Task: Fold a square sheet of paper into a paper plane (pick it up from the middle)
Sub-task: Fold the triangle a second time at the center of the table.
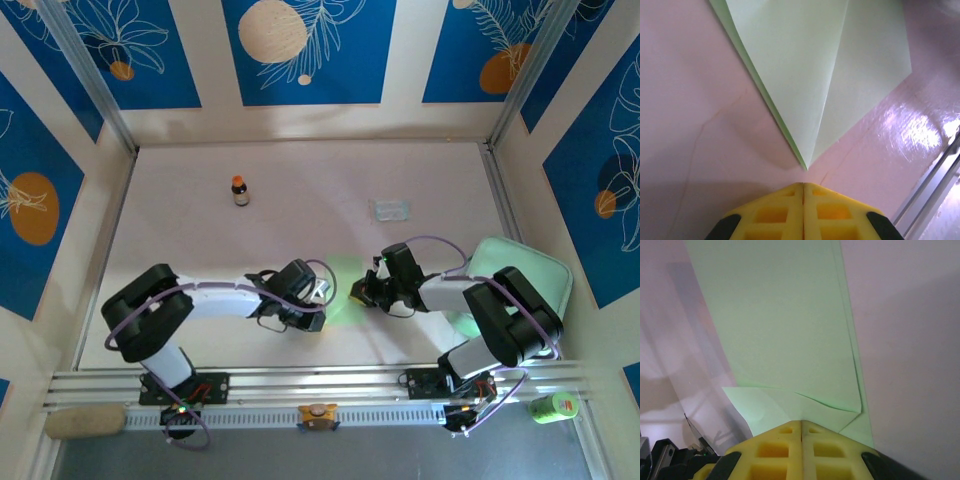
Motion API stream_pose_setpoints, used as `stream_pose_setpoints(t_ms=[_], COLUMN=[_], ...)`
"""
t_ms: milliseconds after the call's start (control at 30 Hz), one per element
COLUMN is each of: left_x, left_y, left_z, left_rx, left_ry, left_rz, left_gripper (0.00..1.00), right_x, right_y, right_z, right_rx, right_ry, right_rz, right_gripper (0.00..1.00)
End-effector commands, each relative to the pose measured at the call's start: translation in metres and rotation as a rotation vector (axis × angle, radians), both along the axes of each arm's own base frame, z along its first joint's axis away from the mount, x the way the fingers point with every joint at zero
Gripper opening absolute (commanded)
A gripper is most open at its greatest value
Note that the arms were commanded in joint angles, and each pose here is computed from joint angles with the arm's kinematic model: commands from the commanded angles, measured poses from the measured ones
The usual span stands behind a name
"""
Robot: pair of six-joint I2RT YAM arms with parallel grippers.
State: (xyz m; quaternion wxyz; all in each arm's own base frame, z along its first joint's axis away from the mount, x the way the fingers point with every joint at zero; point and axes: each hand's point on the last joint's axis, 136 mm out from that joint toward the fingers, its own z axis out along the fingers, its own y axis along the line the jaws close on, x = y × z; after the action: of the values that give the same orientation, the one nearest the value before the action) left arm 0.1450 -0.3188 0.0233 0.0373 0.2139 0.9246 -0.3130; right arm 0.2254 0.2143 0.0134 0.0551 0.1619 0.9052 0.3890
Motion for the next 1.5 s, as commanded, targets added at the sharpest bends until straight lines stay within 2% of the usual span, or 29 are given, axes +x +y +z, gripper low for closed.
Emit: stream_pose_setpoints(t_ms=[0, 167, 300, 433, 533, 767, 900, 1033, 1467], left_x=[0.006, 0.022, 0.033, 0.040, 0.034, 0.021, 0.018, 0.016, 0.011], left_y=[-0.004, -0.024, -0.035, -0.030, -0.017, -0.004, 0.000, 0.000, 0.001], left_z=[0.020, 0.037, 0.027, 0.008, -0.016, -0.034, -0.036, -0.037, -0.040], left_rx=[-0.029, -0.071, -0.054, 0.031, 0.118, 0.139, 0.136, 0.123, 0.145], left_ry=[-0.056, -0.084, -0.084, -0.072, -0.051, -0.008, 0.004, 0.017, 0.031], left_rz=[0.005, 0.002, 0.004, 0.021, 0.011, 0.021, 0.040, 0.068, 0.094], left_gripper=[0.08, 0.08, 0.09, 0.09, 0.05, 0.05, 0.04, 0.02, 0.00], right_x=[-0.011, -0.010, -0.009, -0.007, -0.003, -0.004, -0.013, -0.011, 0.029], right_y=[-0.015, -0.012, -0.010, -0.008, -0.003, 0.015, 0.022, 0.011, -0.032], right_z=[-0.016, -0.012, -0.009, -0.003, 0.008, 0.026, 0.010, -0.009, 0.006], right_rx=[-0.070, -0.059, -0.047, -0.030, -0.007, 0.034, 0.007, -0.008, 0.047], right_ry=[0.048, 0.039, 0.029, 0.021, -0.012, -0.061, -0.016, 0.041, -0.033], right_rz=[-0.016, -0.006, 0.002, -0.001, 0.004, 0.065, 0.102, 0.070, -0.064], right_gripper=[0.01, 0.01, 0.01, 0.01, 0.03, 0.05, 0.05, 0.03, 0.05])
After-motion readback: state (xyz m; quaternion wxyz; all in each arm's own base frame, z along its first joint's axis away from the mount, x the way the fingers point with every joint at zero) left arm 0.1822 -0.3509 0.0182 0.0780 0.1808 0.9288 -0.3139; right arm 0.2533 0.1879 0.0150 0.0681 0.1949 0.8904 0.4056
